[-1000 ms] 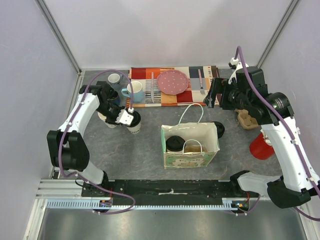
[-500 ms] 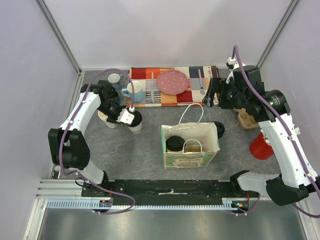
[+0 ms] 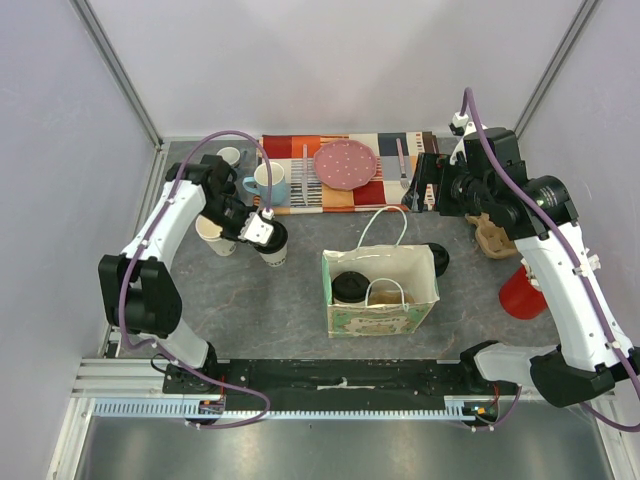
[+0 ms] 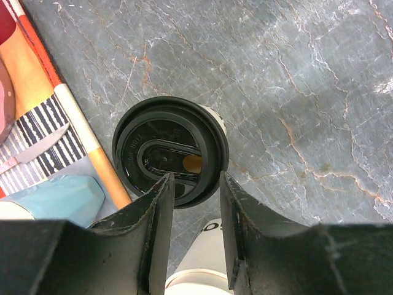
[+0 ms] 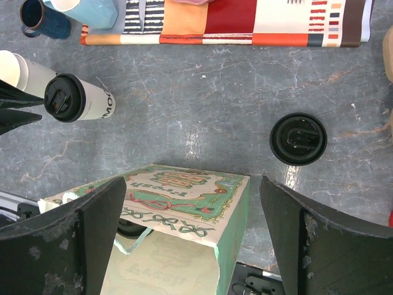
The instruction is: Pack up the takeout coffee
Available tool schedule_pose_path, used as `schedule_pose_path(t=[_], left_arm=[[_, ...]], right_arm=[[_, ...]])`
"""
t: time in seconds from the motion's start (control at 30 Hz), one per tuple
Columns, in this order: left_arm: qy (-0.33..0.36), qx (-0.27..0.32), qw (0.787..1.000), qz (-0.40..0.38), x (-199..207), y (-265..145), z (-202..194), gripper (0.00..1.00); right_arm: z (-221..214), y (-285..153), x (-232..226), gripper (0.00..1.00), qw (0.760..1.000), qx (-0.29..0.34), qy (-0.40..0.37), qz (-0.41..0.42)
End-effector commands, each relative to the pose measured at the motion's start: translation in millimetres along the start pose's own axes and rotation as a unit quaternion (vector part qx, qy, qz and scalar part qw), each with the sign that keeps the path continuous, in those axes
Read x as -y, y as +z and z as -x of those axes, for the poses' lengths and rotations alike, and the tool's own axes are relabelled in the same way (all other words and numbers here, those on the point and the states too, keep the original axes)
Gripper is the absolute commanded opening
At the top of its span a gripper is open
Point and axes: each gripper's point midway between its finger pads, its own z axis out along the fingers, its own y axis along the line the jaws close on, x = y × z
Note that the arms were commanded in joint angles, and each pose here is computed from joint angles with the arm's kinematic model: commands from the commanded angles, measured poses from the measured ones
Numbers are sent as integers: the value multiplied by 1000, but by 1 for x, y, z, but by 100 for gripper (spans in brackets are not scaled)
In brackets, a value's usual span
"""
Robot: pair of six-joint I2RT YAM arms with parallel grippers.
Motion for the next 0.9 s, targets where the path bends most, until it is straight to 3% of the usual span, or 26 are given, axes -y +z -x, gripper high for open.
schedule_pose_path(t=[0.0, 0.47, 0.7, 0.87], left_arm=[[66, 34, 997, 0, 2, -7, 25, 43], [18, 0, 999, -36, 5, 14, 1, 41], [13, -6, 999, -52, 15, 17, -3, 30], [9, -15, 999, -49, 10, 18, -9, 31]], right_arm=[[6, -8, -5, 98, 1000, 8, 4, 10], [6, -11, -7, 98, 1000, 7, 5, 14], [6, -12, -7, 98, 1000, 6, 3, 15], [8, -13, -8, 98, 1000, 7, 0, 16]])
